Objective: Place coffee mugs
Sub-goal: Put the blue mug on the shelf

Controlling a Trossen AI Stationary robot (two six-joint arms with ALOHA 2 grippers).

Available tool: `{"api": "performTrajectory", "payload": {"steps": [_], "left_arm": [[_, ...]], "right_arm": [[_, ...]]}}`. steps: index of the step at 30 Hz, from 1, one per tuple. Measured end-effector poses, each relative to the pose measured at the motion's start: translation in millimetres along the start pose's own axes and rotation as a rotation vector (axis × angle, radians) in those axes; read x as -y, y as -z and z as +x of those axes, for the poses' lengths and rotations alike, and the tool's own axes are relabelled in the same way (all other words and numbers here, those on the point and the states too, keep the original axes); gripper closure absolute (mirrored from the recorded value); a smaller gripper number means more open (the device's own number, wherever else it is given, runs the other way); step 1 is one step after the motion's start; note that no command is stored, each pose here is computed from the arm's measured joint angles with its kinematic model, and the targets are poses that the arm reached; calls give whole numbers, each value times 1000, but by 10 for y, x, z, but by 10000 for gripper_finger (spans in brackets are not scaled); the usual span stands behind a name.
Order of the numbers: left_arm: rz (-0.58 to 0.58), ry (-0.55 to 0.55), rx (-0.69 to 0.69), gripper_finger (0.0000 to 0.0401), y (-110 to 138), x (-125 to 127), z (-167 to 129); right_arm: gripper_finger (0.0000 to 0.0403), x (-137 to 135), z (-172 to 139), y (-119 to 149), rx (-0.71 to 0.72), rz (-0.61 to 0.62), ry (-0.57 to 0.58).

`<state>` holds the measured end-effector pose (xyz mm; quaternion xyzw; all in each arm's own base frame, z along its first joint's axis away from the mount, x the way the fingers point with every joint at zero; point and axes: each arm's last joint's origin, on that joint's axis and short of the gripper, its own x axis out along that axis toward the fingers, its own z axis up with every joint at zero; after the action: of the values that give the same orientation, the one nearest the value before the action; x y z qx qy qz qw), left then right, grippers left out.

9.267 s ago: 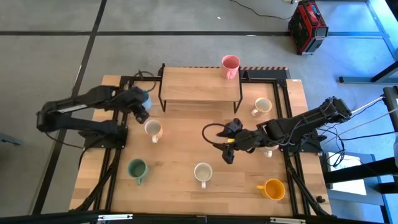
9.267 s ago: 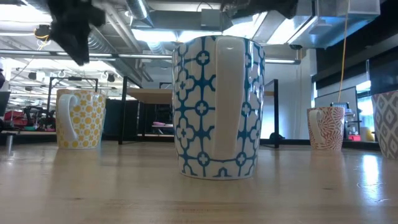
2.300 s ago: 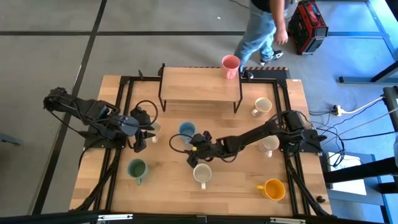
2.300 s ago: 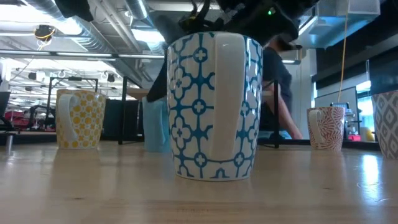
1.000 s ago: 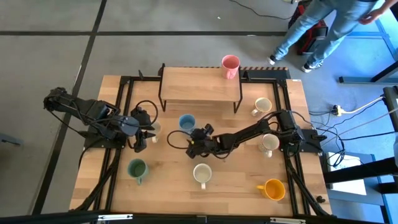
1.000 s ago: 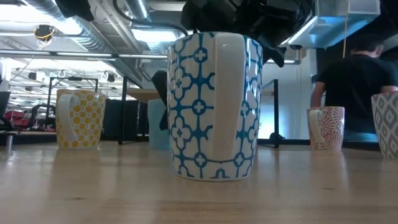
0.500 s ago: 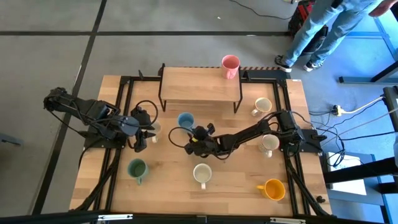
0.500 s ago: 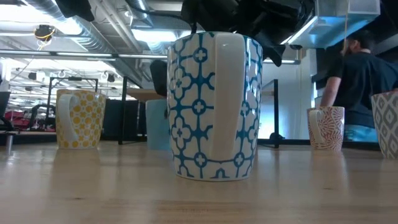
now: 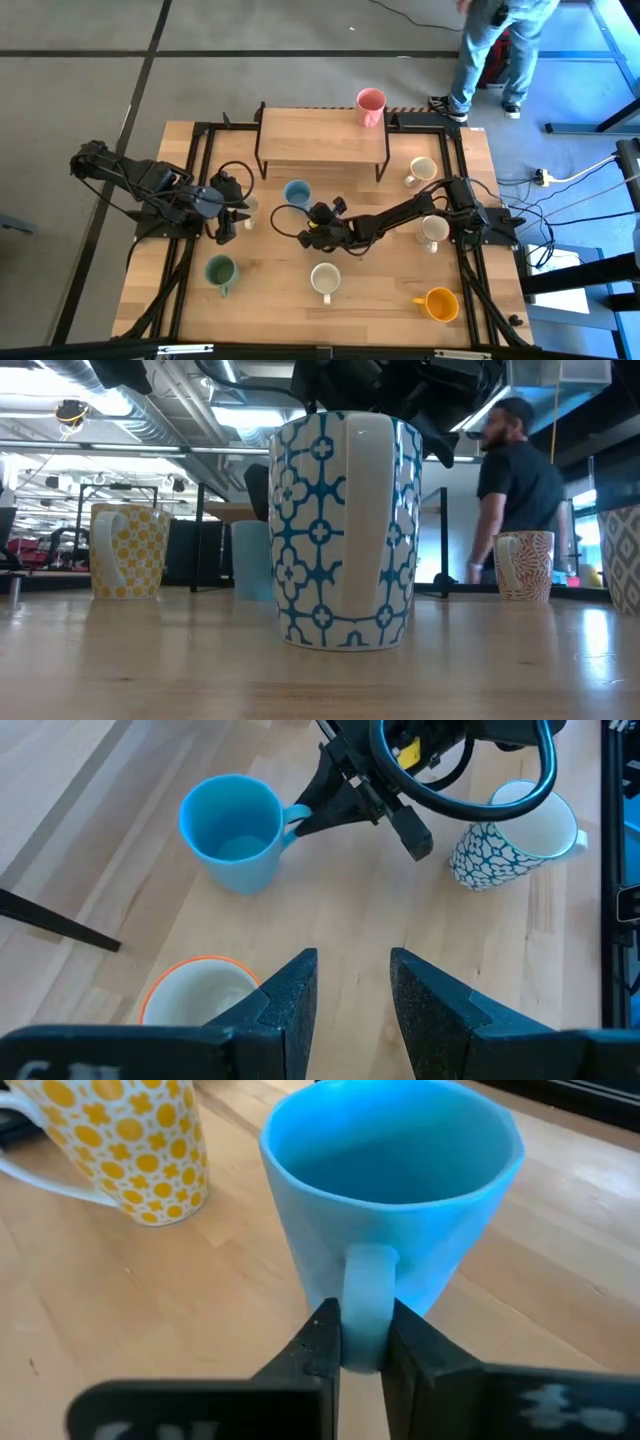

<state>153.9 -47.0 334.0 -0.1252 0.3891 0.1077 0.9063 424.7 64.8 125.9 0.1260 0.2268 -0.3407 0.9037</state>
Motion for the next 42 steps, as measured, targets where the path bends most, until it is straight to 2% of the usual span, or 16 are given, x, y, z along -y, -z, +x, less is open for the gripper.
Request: {"api": "performTrajectory", "payload": {"steps": [8,14,23,32,38,42], "left_arm": [[0,0,0,278,0,0,0],[-1,0,1,278,-1,0,-1],[-3,8,2,278,-10,4,-8],[-21,39,45,278,-47,-22,-133],[-58,98,132,278,-41,-101,-315],[-71,111,212,278,-15,-196,-472]], "right_arm": [[378,-43,-54,23,0,-42,-13],[378,-156,-339,-5,-8,-83,-57],[378,-131,-820,-337,36,-93,-57],[378,42,-1257,-762,101,-89,-58],[378,171,-1384,-1017,170,-57,-41],[378,269,-1298,-1114,187,-9,1]]}}
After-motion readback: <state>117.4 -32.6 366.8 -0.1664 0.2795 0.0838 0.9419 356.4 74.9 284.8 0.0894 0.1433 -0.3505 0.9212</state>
